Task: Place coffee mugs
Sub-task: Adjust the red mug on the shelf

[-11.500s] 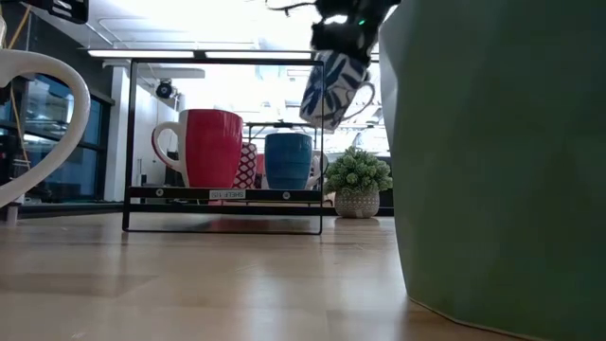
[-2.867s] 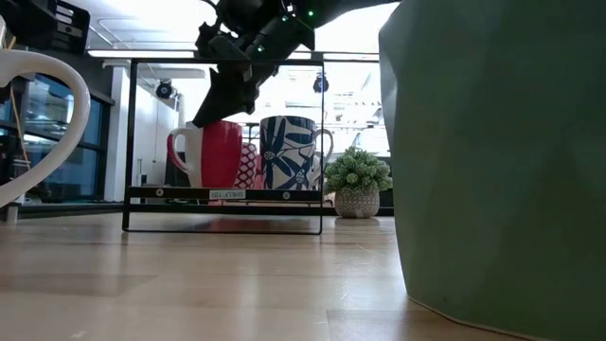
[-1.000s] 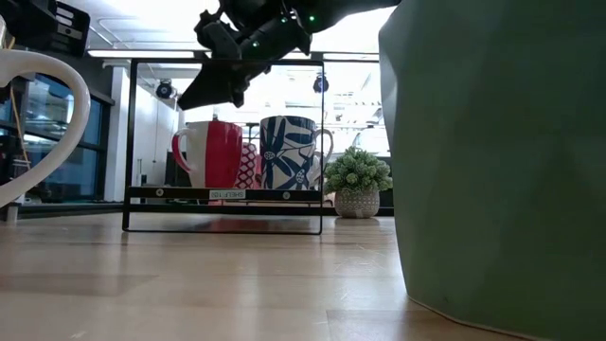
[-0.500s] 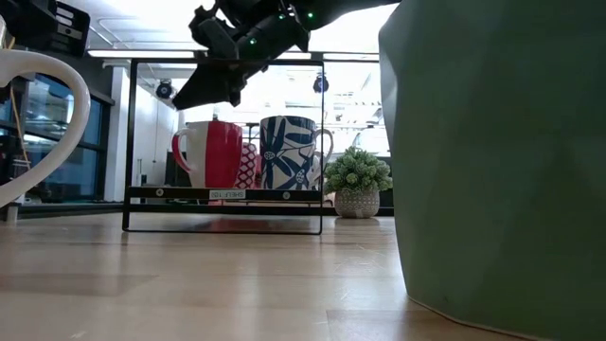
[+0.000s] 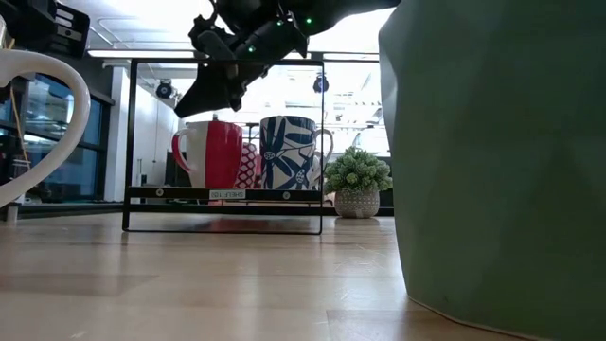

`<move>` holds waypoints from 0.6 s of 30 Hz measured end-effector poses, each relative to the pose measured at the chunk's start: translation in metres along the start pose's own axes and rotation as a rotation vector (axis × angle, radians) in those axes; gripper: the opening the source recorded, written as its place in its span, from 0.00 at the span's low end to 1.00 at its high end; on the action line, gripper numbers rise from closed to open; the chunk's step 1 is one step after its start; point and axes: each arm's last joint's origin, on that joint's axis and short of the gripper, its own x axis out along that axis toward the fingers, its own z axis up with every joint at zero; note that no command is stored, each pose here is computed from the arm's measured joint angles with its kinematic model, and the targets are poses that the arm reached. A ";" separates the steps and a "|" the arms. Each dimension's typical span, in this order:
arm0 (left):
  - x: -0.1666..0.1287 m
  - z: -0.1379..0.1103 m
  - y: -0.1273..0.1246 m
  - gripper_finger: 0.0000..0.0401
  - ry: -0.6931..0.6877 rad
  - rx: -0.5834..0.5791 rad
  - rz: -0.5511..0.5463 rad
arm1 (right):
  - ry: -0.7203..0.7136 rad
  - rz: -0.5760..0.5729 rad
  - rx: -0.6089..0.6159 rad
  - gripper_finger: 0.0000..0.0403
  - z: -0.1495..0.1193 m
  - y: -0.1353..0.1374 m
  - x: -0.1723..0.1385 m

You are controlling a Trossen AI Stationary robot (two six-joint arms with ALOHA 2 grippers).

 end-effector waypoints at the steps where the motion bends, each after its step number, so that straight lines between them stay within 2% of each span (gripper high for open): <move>1: 0.000 0.000 0.000 0.30 0.000 0.000 0.000 | 0.001 -0.002 0.000 0.07 0.000 0.000 0.000; 18: 0.000 0.000 0.000 0.30 0.000 0.000 0.000 | 0.050 -0.064 0.031 0.07 -0.007 -0.014 -0.004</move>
